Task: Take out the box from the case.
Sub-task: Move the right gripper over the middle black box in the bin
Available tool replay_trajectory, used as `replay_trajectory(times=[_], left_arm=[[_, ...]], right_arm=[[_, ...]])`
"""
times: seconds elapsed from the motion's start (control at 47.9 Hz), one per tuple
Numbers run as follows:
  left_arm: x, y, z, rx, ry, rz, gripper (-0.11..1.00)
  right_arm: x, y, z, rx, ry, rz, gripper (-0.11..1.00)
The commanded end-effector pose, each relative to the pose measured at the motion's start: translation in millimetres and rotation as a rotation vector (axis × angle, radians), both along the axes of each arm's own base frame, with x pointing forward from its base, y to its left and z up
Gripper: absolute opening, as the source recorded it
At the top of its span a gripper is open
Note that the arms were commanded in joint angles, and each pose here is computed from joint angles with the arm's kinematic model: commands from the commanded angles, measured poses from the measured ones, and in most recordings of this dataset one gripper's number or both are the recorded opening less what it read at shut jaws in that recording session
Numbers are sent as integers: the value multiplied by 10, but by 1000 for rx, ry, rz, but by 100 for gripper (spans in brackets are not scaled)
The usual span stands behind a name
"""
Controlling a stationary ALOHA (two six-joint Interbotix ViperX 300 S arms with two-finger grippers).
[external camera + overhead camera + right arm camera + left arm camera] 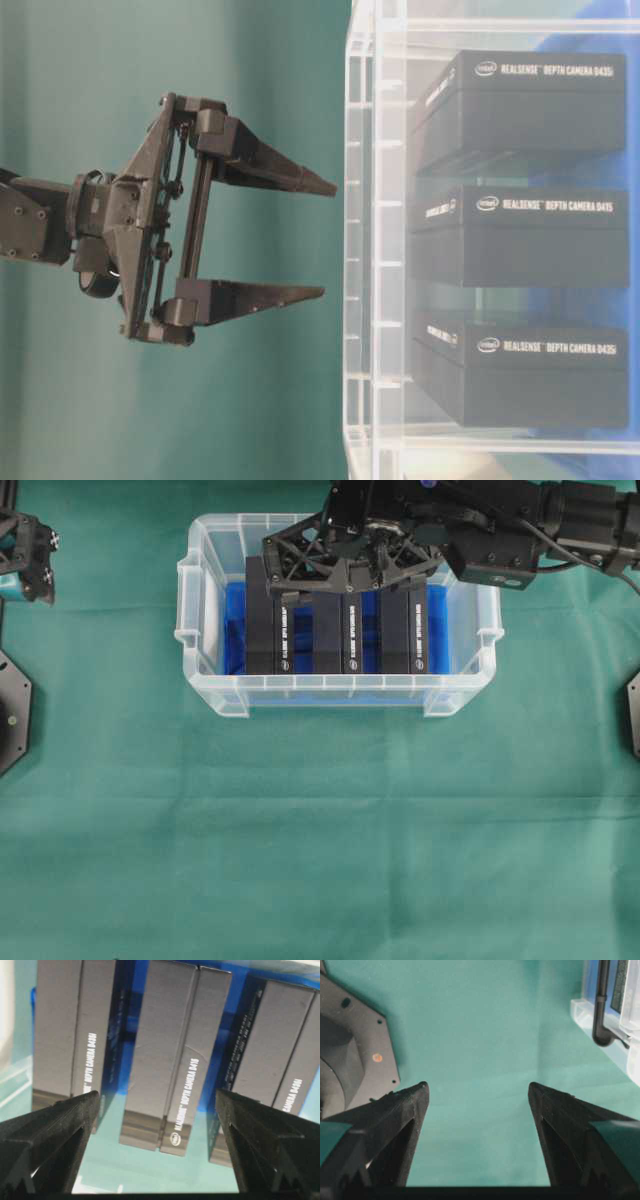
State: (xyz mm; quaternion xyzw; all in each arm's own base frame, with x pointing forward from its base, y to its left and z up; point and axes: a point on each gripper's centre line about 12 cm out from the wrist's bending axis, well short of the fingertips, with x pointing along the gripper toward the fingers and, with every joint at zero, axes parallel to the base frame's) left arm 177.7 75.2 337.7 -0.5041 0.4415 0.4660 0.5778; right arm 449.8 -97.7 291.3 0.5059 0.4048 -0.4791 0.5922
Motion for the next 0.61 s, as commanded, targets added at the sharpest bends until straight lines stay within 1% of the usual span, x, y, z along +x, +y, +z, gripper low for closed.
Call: replay_trajectory(times=[0.0, 0.23, 0.376, 0.46, 0.585], left_arm=[[0, 5, 68, 8, -22, 1, 77], [-1, 4, 63, 9, -19, -8, 77], [-1, 4, 63, 13, -17, -30, 77], [2, -1, 63, 15, -16, -42, 79], [5, -2, 60, 13, -15, -44, 82]], right_arm=[[-12, -3, 155, -6, -37, 1, 93], [-6, -4, 127, -6, -34, 2, 93], [14, -2, 92, -1, -32, 2, 93], [21, 2, 86, 4, -35, 3, 93], [31, 0, 57, 5, -29, 3, 93]])
